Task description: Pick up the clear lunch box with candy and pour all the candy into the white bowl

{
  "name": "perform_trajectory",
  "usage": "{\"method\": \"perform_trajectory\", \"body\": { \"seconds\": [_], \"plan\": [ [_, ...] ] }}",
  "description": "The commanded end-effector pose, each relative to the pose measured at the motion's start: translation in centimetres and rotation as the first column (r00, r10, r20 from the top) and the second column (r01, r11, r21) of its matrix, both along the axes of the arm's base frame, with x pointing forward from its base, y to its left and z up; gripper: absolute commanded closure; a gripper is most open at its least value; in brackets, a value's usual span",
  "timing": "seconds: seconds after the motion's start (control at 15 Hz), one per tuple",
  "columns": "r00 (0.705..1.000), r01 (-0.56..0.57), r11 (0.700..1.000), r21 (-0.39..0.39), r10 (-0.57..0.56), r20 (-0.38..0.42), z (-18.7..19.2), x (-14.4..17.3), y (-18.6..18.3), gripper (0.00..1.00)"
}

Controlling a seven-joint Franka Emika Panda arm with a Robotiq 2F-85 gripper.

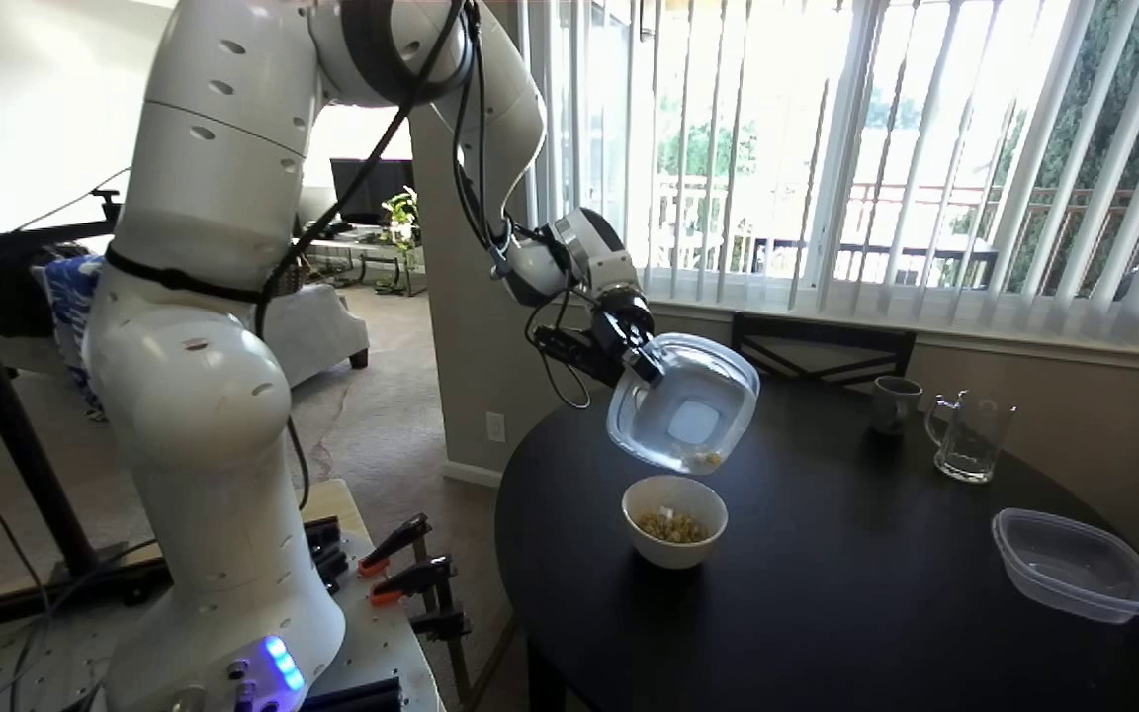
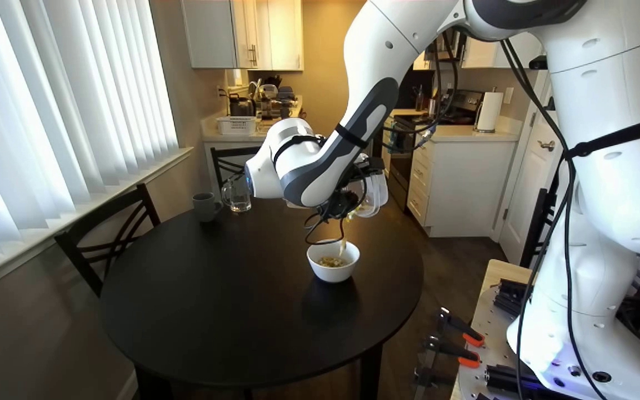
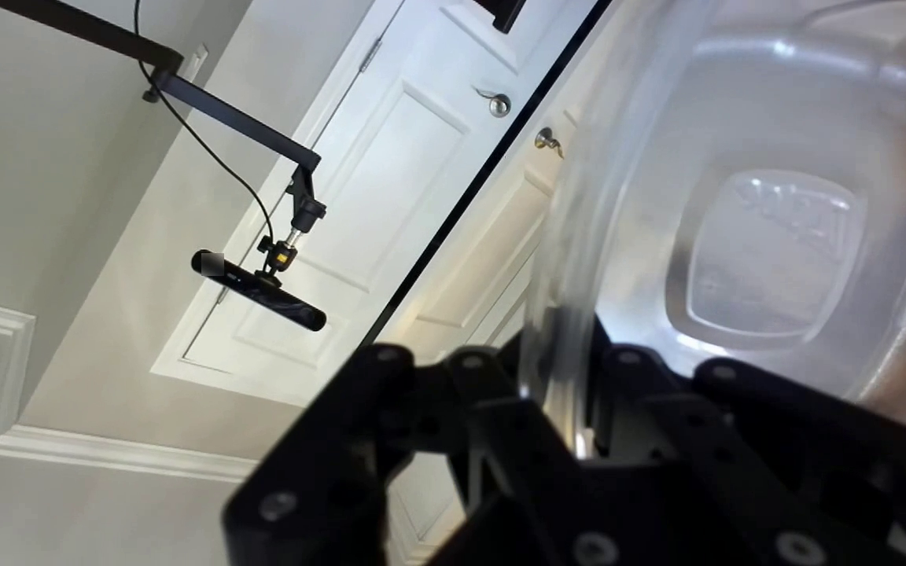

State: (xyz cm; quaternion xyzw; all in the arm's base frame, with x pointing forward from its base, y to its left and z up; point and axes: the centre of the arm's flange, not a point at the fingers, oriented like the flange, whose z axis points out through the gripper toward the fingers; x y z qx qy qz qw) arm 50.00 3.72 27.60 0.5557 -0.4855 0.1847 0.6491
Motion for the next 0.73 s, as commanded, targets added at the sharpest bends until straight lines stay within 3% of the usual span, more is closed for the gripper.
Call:
{"method": "perform_trajectory", "body": {
  "seconds": [0.0,0.67],
  "plan": [
    [0.999,0.011,0.998,-0.06,-0.009,0.032,-0.71,0.37,0.55,0.95],
    [0.997,0.009,0.998,-0.057,-0.005,0.073,-1.15,1.05,1.44,0.96]
  ]
}}
